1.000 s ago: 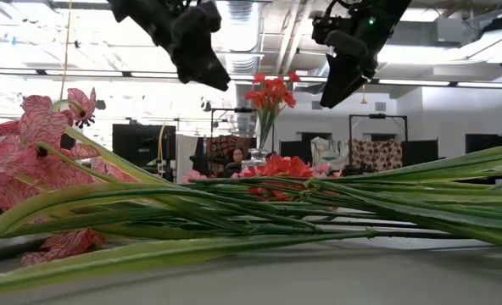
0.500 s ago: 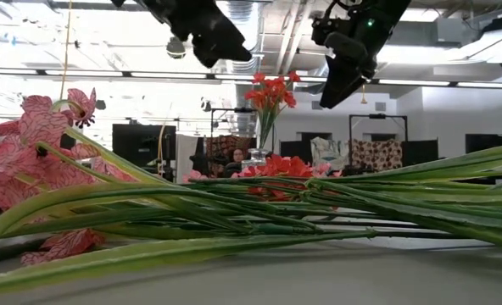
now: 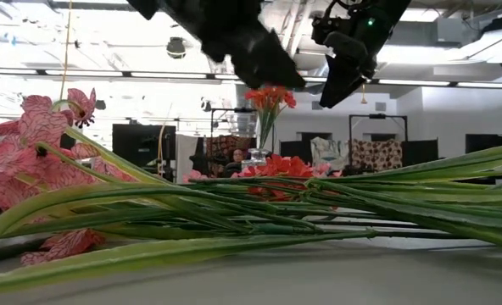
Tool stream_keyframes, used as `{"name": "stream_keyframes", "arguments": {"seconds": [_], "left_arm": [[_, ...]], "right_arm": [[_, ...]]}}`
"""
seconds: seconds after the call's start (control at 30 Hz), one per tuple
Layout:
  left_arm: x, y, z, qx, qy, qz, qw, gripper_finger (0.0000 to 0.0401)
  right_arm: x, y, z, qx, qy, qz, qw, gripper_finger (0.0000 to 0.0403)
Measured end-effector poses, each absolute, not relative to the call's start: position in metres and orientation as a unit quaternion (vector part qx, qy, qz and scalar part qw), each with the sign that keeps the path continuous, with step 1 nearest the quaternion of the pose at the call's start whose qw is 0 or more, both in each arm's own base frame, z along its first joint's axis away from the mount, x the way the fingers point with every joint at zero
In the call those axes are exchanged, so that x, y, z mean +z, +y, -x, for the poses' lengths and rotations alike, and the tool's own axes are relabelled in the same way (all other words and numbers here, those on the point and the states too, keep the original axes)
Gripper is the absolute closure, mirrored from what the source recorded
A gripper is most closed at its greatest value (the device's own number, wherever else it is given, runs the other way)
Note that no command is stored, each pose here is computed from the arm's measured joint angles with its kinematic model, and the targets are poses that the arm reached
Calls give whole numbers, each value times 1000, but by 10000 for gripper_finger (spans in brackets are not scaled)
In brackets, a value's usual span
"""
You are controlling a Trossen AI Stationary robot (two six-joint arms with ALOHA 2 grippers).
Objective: Sort flowers into vase by color
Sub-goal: Put the bottom red flowers into the transparent vase
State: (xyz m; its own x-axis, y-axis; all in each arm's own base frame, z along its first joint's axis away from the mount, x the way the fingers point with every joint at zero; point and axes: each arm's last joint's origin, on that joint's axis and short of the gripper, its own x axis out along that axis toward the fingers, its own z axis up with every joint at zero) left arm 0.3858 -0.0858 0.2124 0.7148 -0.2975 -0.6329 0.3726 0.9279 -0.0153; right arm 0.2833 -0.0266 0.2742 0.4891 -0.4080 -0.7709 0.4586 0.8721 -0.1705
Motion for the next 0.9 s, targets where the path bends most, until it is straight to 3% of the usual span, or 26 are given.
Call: {"name": "stream_keyframes", "arguments": {"seconds": [0.47, 0.9], "left_arm": [[178, -132, -424, -245, 427, -139, 859, 230], [168, -134, -434, -236, 440, -142, 854, 230]], "right_arm": [[275, -26, -283, -251, 442, -29, 861, 173], [274, -26, -281, -251, 451, -27, 856, 173]]}}
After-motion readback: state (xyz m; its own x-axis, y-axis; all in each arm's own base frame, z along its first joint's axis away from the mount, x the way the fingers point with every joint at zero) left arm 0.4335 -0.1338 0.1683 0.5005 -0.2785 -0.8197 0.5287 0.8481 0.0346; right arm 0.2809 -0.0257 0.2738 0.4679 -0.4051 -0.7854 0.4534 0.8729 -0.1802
